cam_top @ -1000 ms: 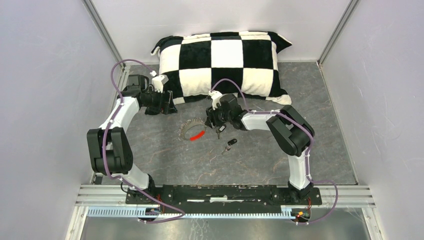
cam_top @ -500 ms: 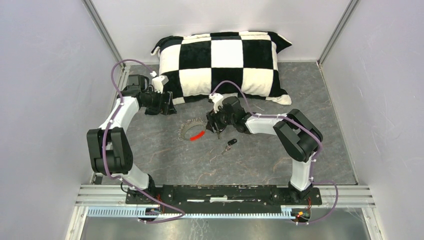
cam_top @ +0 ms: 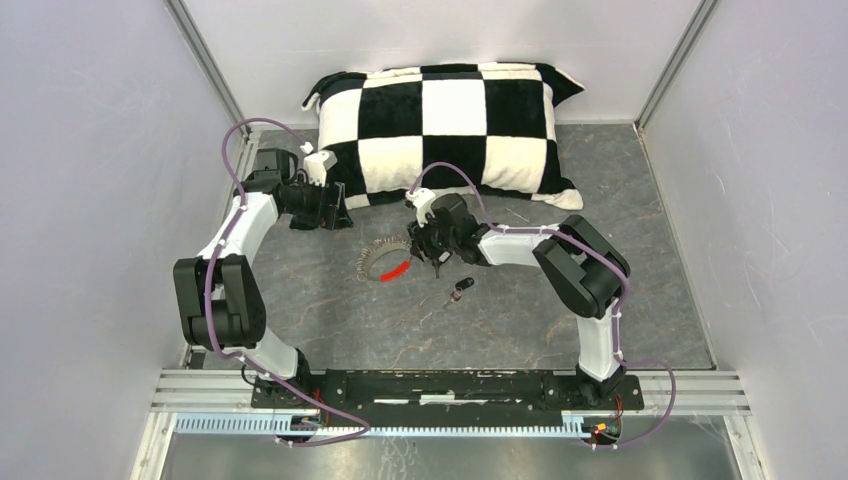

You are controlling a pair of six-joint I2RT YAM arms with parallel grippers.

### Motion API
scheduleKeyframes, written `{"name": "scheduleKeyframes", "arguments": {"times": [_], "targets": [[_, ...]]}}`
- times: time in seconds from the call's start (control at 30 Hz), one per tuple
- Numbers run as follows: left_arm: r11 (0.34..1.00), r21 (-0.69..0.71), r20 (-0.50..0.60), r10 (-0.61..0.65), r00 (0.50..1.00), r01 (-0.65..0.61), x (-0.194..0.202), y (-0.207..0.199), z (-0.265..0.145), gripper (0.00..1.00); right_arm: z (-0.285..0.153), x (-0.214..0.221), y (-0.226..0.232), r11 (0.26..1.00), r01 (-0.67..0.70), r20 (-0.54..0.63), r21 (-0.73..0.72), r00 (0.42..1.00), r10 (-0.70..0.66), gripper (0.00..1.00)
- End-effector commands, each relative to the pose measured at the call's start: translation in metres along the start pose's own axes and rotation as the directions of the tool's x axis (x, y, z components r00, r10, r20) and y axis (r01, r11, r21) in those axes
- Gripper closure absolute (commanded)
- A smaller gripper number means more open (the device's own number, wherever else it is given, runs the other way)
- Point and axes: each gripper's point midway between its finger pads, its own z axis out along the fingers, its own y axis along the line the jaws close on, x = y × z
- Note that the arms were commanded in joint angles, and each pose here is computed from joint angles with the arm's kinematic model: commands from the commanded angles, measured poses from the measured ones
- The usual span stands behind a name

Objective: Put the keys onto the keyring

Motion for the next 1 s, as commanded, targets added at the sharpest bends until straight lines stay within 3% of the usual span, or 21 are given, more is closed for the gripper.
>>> {"name": "scheduleKeyframes", "arguments": {"times": [0.0,0.27,0.33,0.4,0.43,0.53,0.8,0.97], "targets": [[0.998,-0.016,0.044,0.067,0.997,-0.067,-0.021,-0.002,-0.014,0.11,0.006,-0.009,-0.008,0.999,0.015,0.012,0.039,1.0,-0.015,0.62],[0.997,-0.015,0.054,0.072,0.996,-0.071,-0.026,-0.005,-0.019,0.11,0.006,-0.008,-0.004,1.0,0.026,0.006,0.016,1.0,-0.026,0.88],[0.997,-0.013,0.054,0.073,0.996,-0.072,-0.026,-0.006,-0.019,0.11,0.006,-0.013,-0.001,1.0,0.03,0.018,0.0,0.999,-0.03,0.84],[0.997,-0.008,0.048,0.076,0.996,-0.075,-0.026,-0.007,-0.021,0.1,0.006,-0.018,0.003,0.999,0.034,0.022,-0.016,0.999,-0.033,0.64],[0.997,-0.006,0.043,0.077,0.996,-0.077,-0.025,-0.007,-0.021,0.1,0.006,-0.019,0.004,0.999,0.039,0.024,-0.022,0.999,-0.038,0.6],[0.997,-0.009,0.033,0.08,0.996,-0.08,-0.024,-0.007,-0.022,0.1,0.004,-0.022,0.005,0.999,0.045,0.031,-0.025,0.999,-0.044,0.58],[0.997,-0.004,0.034,0.08,0.996,-0.08,-0.025,-0.009,-0.024,0.1,0.01,-0.02,0.005,0.998,0.054,0.021,-0.038,0.998,-0.054,0.66],[0.996,0.024,0.024,0.087,0.996,-0.088,-0.019,-0.013,-0.021,0.1,0.017,-0.021,0.01,0.996,0.059,0.015,-0.071,0.998,-0.058,0.86]]}}
